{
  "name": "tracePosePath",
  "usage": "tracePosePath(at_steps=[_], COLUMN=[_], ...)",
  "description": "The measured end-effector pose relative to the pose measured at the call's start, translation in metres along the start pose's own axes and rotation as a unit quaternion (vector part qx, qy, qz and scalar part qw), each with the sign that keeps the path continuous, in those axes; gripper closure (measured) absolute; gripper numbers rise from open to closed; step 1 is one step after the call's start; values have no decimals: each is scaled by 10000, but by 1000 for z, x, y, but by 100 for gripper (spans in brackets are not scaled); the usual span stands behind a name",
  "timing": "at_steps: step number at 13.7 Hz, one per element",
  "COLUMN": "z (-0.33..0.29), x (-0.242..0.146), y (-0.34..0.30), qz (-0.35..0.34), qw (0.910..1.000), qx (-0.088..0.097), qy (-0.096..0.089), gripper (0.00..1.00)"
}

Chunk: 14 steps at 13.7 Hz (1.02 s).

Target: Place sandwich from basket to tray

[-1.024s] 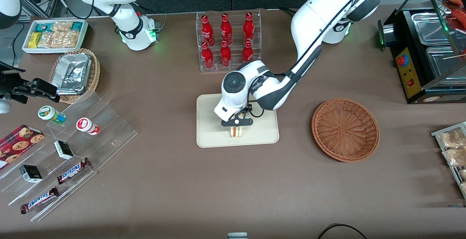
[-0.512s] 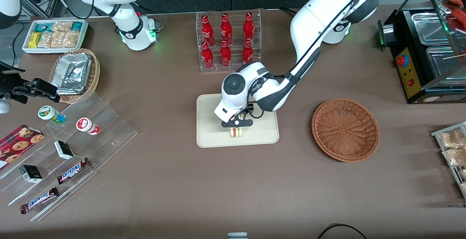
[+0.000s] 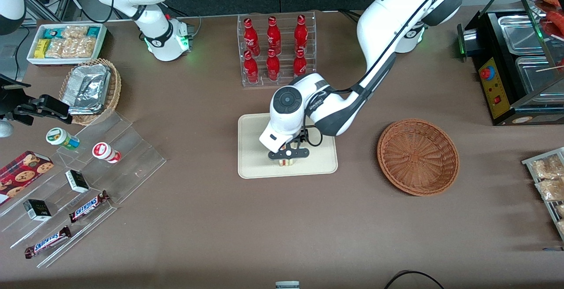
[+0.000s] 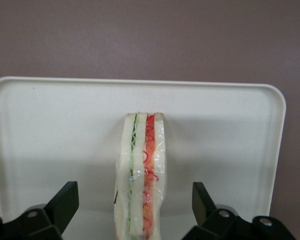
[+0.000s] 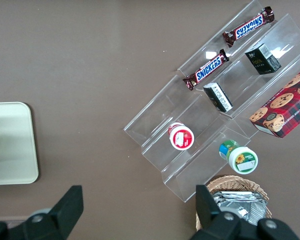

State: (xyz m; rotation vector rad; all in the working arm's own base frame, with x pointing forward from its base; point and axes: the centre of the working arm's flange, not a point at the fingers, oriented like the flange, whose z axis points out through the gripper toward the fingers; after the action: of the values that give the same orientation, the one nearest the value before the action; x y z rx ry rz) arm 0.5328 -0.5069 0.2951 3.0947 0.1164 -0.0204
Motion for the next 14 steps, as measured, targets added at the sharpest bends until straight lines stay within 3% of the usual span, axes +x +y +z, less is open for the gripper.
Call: tracePosePath(at_steps=[4,8,11,14], z=[-47,-85,-118,-152], x=[38,99,130,138], y=[-49,-151,-236,-279], qz=[639,1296,1191,1149], qw=[9978,9903,9900,9912], qx=[190,69,59,151], qy=[-1,-489,-747,-638], gripper=[0,0,0,0])
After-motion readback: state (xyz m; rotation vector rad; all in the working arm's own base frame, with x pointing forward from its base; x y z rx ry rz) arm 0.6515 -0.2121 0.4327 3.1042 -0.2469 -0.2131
